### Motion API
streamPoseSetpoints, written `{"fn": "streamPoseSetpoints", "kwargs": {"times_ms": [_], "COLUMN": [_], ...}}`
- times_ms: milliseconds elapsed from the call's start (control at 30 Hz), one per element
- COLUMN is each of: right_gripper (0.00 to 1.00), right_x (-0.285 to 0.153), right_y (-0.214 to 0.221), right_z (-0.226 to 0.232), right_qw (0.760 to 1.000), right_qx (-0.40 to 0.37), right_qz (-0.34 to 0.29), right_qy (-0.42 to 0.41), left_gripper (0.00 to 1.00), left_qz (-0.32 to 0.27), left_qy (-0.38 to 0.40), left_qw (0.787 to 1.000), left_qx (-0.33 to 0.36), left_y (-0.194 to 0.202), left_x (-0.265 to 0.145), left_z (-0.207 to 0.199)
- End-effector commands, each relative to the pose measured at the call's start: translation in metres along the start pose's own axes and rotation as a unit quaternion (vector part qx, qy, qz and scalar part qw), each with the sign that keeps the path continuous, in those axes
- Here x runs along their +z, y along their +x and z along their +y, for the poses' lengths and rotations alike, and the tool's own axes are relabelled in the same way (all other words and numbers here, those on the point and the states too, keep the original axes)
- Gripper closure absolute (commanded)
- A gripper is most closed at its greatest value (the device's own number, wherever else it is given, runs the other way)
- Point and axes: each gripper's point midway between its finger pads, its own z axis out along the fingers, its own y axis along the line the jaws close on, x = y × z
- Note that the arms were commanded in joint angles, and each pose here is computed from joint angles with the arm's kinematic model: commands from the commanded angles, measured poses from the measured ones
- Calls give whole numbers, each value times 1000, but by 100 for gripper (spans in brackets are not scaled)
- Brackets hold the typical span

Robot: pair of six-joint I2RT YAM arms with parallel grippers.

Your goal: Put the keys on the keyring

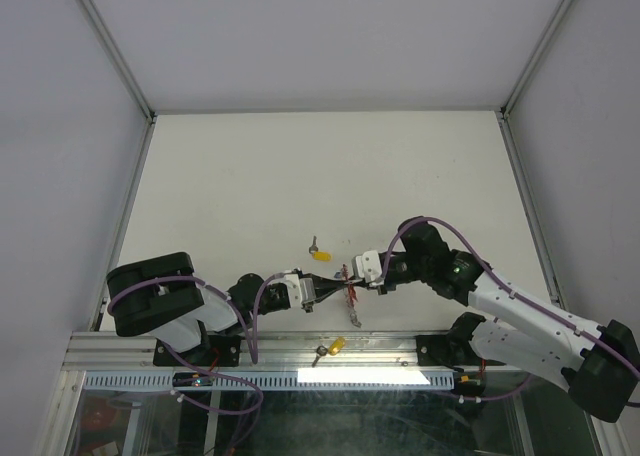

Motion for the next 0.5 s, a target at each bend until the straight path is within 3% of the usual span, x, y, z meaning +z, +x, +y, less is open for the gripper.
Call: {"fn": "streamPoseSetpoints", "kwargs": {"times_ms": [0, 133, 233, 400, 467], "right_gripper": [87, 100, 100, 100, 100], "right_x": [1, -1, -8, -28, -38], "right_y": [-12, -13, -9, 1, 2], "right_z": [-5, -6, -7, -12, -16], "right_qw": [999, 1000, 1000, 995, 991], "right_qx": [-20, -22, -22, -25, -24], "right_qz": [-27, -21, 12, 99, 130], "right_qy": [3, 2, 1, -8, -5], "left_gripper": [100, 100, 99, 70, 66], "left_qz": [-139, -132, -121, -94, -81], "left_qy": [-17, -19, -24, -24, -23], "left_qw": [990, 991, 992, 995, 996], "left_qx": [31, 28, 25, 30, 35], "left_y": [-75, -72, -67, -57, -54], "left_x": [7, 9, 9, 11, 13], "left_z": [14, 15, 17, 18, 19]}}
